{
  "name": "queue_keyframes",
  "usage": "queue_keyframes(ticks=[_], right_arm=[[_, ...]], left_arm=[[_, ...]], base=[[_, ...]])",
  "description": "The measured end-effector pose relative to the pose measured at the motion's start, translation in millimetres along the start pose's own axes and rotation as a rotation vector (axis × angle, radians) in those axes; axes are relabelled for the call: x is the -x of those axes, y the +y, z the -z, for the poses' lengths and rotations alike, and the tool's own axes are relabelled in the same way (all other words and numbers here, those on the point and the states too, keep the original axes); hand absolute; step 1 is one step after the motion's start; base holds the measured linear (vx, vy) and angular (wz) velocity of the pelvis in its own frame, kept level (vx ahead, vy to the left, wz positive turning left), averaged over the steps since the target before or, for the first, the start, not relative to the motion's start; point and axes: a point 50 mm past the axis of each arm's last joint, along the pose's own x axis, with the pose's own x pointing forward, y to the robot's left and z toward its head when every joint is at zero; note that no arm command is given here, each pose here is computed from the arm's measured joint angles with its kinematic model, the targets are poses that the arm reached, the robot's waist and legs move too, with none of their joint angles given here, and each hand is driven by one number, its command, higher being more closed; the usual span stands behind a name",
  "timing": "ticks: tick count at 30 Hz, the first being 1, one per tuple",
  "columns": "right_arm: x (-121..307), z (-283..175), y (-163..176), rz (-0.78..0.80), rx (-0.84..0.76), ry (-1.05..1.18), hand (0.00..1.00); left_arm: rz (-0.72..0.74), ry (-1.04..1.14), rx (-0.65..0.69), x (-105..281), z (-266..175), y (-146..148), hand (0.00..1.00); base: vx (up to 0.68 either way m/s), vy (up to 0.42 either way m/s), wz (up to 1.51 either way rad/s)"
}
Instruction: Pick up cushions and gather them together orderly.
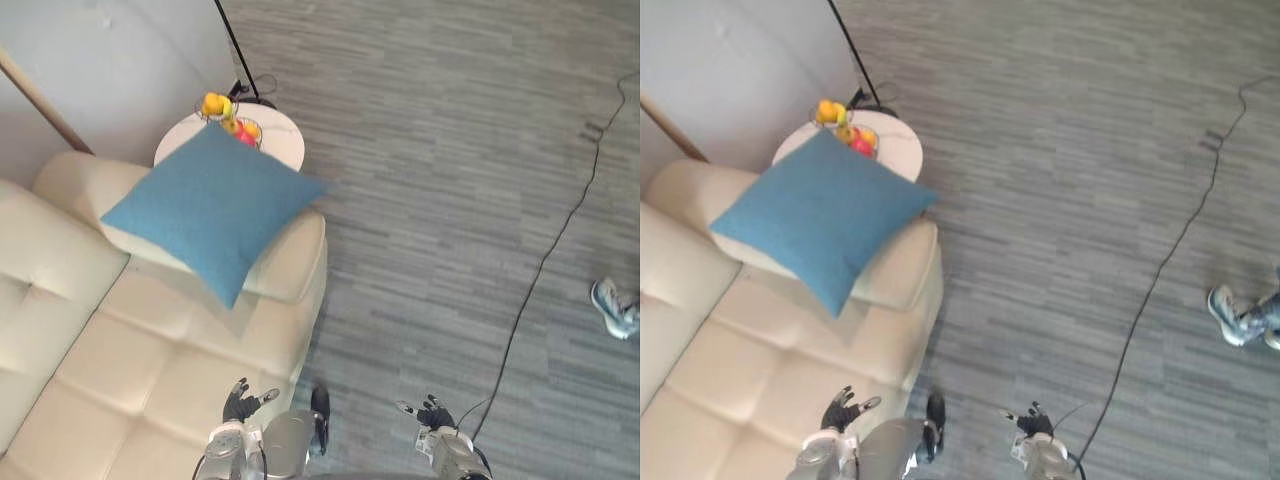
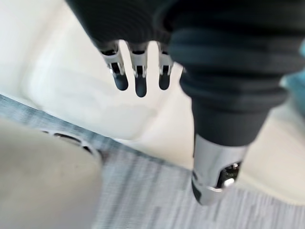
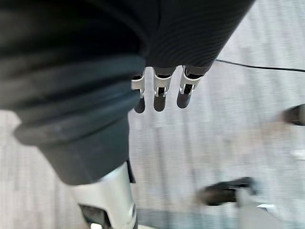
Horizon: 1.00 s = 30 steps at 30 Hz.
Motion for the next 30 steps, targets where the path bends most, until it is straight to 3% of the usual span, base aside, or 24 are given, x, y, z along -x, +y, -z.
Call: queue_keyframes(ticks=[7,11,20,30], right_arm=[[-1.0,-6.1,-4.6,-0.003,0.006,-0.020,0.00],[3.1,7.9,-8.3,0.005,-0.005,0.014,0.00],[0.3,-7.1,-27.8,0.082,-0.039,-0.032,0.00],[2.6,-1.1,-21.8,0.075,-0.062,-0.024,0.00]], left_arm=[[0.045,-0.003,-0.036,-0.2,-1.3,-11.2,0.00],[0.014,0.014,-0.048,1.6,5.3,0.0,0.00],[0.088,-0.003,-0.069,2.5,2.1,-26.5,0.00],[0.103,-0.013,-0.101,1.3,-1.4,-28.4,0.00]], base=[[0.50,-0.077,0.61],[0.44,-0.331,1.12],[0.27,-0.275,0.97],[0.06,0.059,0.77]])
